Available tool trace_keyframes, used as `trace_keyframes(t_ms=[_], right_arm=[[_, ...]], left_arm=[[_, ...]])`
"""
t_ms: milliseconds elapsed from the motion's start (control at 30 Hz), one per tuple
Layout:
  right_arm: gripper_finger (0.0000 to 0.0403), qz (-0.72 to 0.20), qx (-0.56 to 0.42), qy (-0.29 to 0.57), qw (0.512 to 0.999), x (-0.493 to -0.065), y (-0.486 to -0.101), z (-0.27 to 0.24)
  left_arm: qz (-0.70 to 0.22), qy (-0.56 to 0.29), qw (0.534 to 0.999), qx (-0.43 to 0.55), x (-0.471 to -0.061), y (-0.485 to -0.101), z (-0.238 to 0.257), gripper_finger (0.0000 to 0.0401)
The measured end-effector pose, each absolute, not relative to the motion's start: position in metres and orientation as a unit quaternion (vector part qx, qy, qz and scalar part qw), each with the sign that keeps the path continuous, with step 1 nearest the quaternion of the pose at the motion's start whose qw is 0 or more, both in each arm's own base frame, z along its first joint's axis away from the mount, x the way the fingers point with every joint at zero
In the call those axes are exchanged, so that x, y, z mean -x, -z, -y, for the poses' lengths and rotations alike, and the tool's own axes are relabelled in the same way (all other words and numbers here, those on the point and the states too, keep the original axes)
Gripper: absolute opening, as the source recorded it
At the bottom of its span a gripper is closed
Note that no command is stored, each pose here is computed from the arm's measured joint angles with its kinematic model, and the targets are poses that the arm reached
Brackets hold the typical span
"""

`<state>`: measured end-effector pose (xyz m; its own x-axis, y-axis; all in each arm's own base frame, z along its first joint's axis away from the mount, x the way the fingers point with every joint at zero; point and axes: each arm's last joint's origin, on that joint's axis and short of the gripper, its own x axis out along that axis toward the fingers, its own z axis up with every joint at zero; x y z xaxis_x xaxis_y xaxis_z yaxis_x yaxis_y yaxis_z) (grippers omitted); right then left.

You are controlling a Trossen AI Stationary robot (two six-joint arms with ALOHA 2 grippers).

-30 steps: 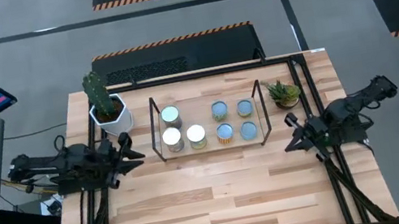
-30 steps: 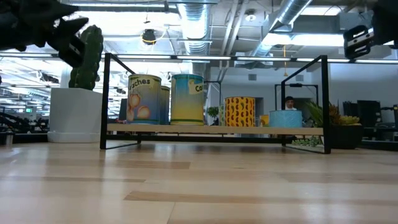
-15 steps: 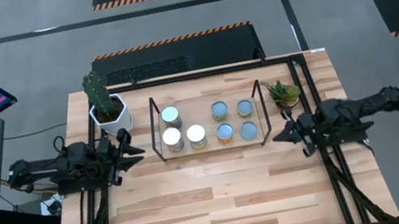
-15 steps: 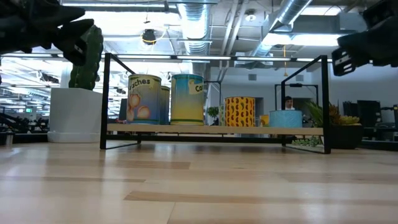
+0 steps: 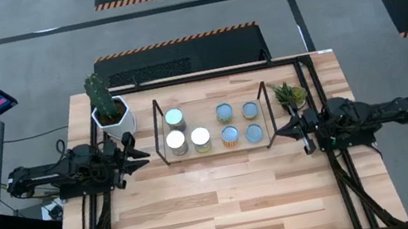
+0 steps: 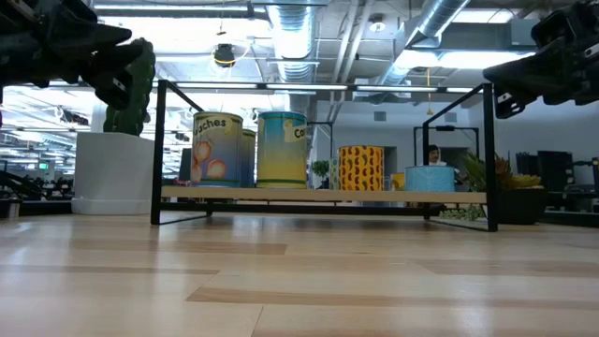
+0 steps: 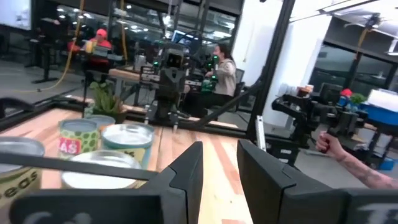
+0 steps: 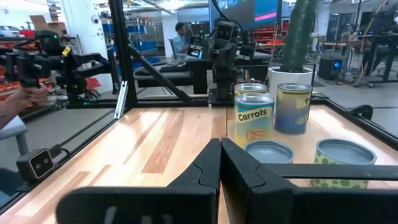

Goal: Pick and place cans onto a shelf
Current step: Return to Home Position

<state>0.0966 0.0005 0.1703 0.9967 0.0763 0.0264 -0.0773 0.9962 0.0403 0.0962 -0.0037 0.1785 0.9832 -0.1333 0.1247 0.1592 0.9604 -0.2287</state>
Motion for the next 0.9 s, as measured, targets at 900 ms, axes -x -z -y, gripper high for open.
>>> trace_keyframes(t_ms=[900], right_arm=[[0.0034, 0.007, -0.095, -0.044, 0.994, -0.0968, -0.1693, -0.0013]], left_arm=[[0.053, 0.092, 0.993, 0.051, -0.0962, -0.1774, 0.0053, 0.0089]])
